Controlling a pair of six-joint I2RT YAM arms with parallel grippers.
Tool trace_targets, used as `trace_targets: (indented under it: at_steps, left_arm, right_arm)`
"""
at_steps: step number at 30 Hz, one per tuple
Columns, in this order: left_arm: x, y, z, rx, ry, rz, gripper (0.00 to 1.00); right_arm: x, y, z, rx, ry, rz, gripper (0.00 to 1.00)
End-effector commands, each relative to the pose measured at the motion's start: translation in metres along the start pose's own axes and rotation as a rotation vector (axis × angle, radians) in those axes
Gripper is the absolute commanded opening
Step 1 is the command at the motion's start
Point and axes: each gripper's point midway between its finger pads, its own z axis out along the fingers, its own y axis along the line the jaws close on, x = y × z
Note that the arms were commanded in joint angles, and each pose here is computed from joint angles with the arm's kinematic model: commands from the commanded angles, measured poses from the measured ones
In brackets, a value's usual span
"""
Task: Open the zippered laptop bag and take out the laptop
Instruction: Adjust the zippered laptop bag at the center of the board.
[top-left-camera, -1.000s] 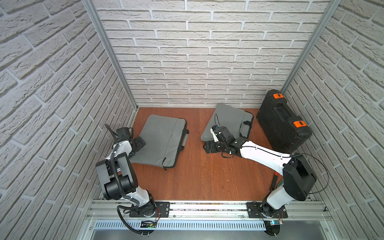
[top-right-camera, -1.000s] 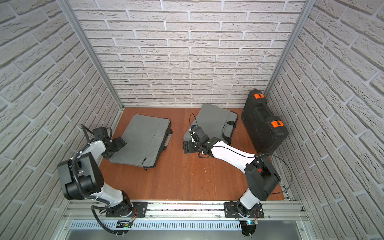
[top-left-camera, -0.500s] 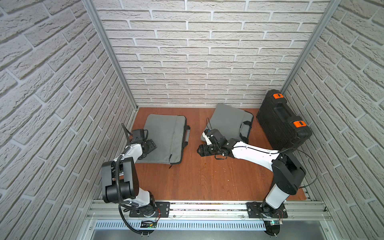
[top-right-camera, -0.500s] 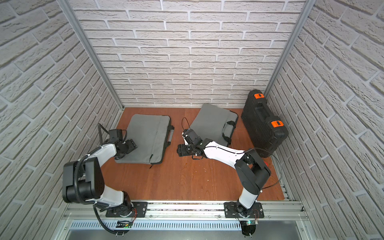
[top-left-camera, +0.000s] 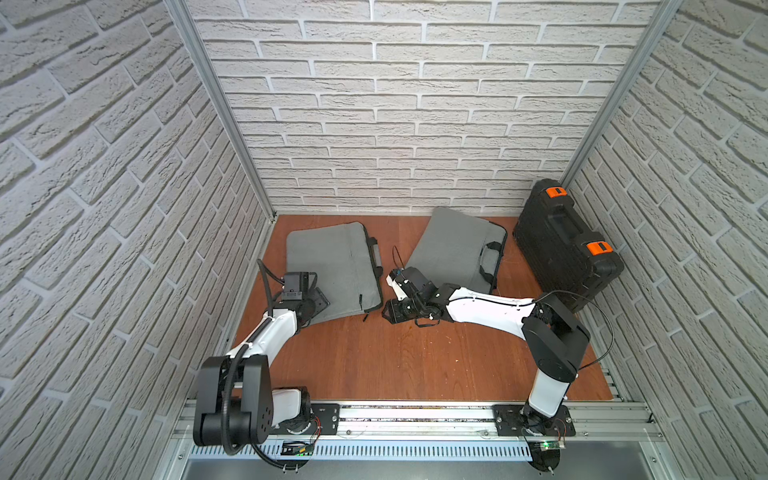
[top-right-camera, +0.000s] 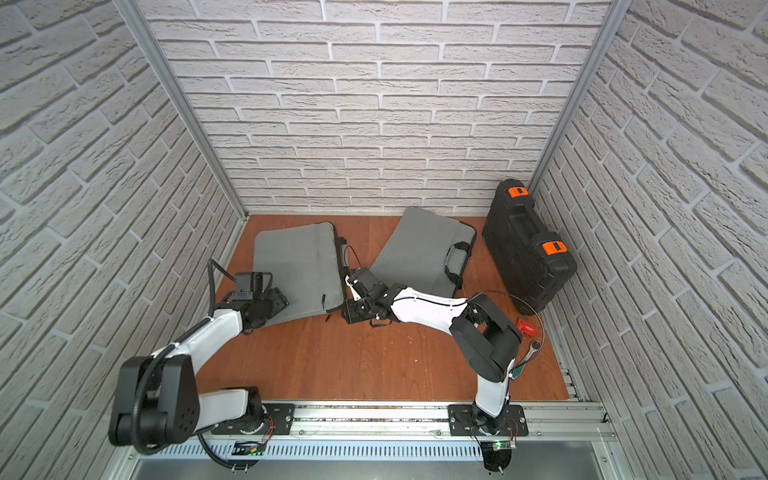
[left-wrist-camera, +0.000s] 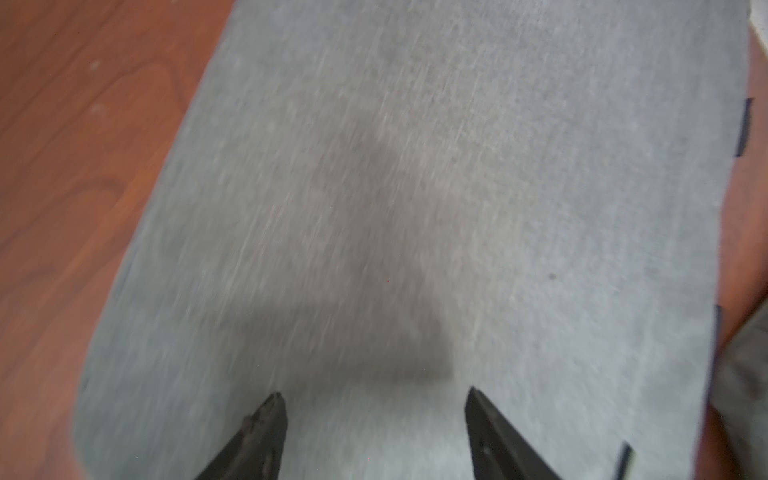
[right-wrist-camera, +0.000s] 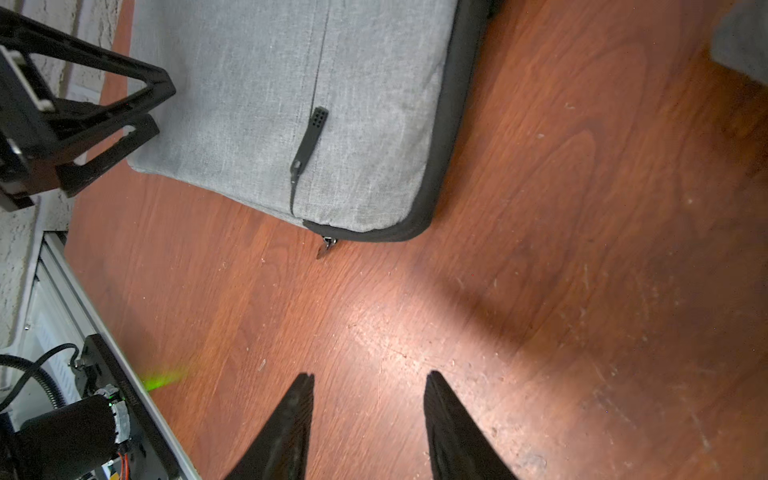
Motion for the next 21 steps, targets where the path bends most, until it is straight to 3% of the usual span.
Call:
trace_targets:
  at_steps: [1, 4, 7, 13, 21]
  left_arm:
    - [-0.005, 0.019, -0.027, -0.078, -0.065, -0.037, 0.76]
    - [-0.011, 0.036, -0.05, -0.106, -0.143, -0.091, 0.87]
    - [-0.011, 0.053, -0.058, -0.115, -0.185, -0.152, 0.91]
    - [-0.002, 0.073, -0.048, -0.075, -0.144, -0.26, 0.91]
    - [0.0, 0.071, -0.031, -0.03, -0.116, -0.302, 0.86]
  right_arm:
    - [-0.003, 0.008, -0.004, 0.07, -0.044, -0.084, 0.44]
    - [0.001, 0.013, 0.001, 0.128, -0.074, -0.119, 0.42]
    - [0.001, 0.022, 0.004, 0.181, -0.128, -0.143, 0.42]
    - [0.007, 0.032, 0.016, 0.242, -0.168, -0.131, 0.42]
    - [-0.001, 0.041, 0.032, 0.249, -0.195, -0.112, 0.43]
